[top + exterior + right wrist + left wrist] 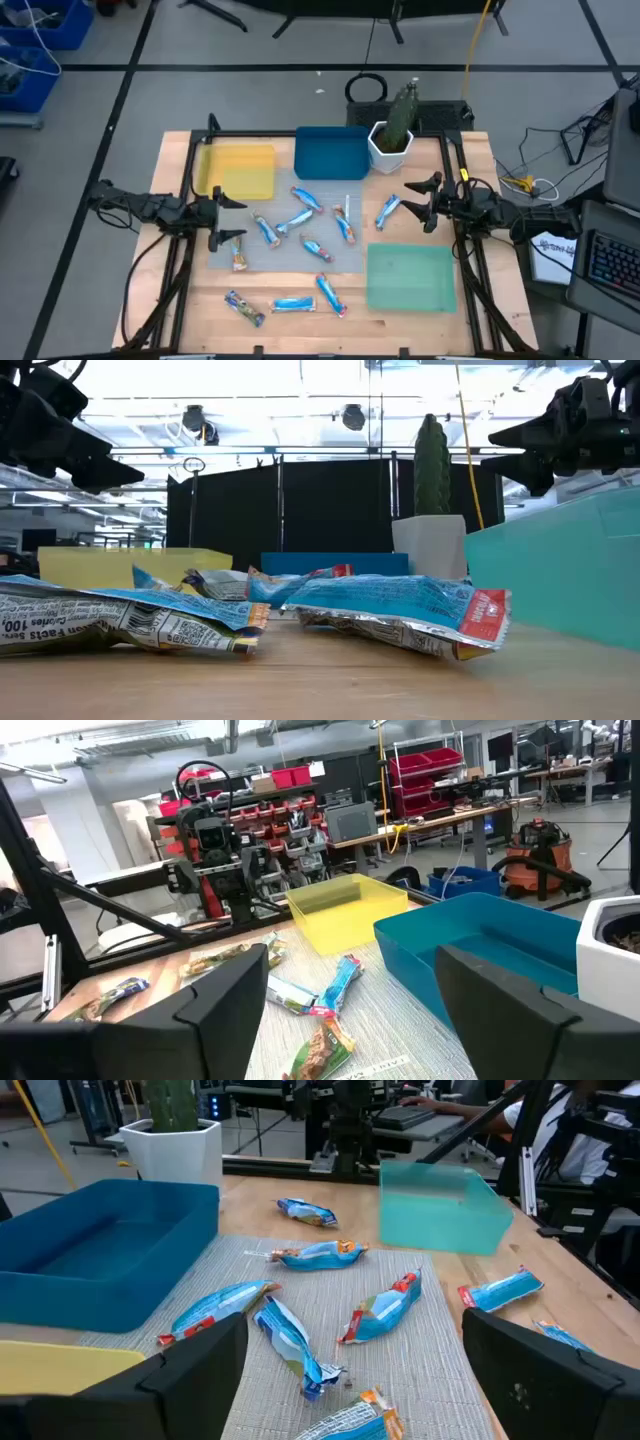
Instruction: Pick and place Granola Bars by type
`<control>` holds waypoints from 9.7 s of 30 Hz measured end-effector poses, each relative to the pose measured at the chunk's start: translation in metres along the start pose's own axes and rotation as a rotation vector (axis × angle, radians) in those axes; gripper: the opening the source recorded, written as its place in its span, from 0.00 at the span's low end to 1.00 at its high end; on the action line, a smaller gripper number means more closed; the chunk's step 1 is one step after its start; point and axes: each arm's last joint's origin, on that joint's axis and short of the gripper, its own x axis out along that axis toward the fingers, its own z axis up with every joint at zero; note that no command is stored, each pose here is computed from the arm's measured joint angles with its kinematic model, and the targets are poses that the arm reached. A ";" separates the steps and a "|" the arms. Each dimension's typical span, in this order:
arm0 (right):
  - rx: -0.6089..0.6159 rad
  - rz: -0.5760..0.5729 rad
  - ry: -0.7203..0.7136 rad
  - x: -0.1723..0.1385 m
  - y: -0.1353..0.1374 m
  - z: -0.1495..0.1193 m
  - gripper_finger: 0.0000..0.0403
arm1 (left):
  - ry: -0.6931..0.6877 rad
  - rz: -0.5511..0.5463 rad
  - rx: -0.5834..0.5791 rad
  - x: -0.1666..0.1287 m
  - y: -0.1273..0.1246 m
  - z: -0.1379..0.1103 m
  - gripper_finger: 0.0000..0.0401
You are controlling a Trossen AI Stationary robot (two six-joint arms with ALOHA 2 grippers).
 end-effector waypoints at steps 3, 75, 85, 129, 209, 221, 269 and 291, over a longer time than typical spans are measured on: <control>0.000 0.000 0.000 0.000 0.000 0.000 0.69 | 0.001 0.000 0.001 0.000 0.000 0.000 0.91; -0.341 0.198 0.297 0.061 0.047 0.130 0.69 | 0.000 0.000 0.000 0.000 0.000 0.000 0.91; -0.736 0.219 0.456 0.105 0.068 0.192 0.69 | 0.000 0.000 0.000 0.000 0.000 0.000 0.91; -1.334 0.543 1.295 0.113 0.036 -0.001 0.86 | 0.001 0.000 0.001 0.000 0.000 0.000 0.91; -1.043 0.144 1.479 0.109 0.107 0.147 0.00 | 0.001 0.000 0.001 0.000 0.000 0.000 0.91; -1.033 0.256 1.283 0.099 0.154 0.176 0.00 | 0.001 0.000 0.001 0.000 0.000 0.000 0.91; -1.540 0.894 1.494 0.005 0.211 0.034 0.00 | 0.002 0.000 0.001 0.000 0.000 0.000 0.91; -1.231 0.824 1.500 -0.010 0.192 -0.039 0.00 | 0.002 0.000 0.001 0.000 0.000 0.000 0.91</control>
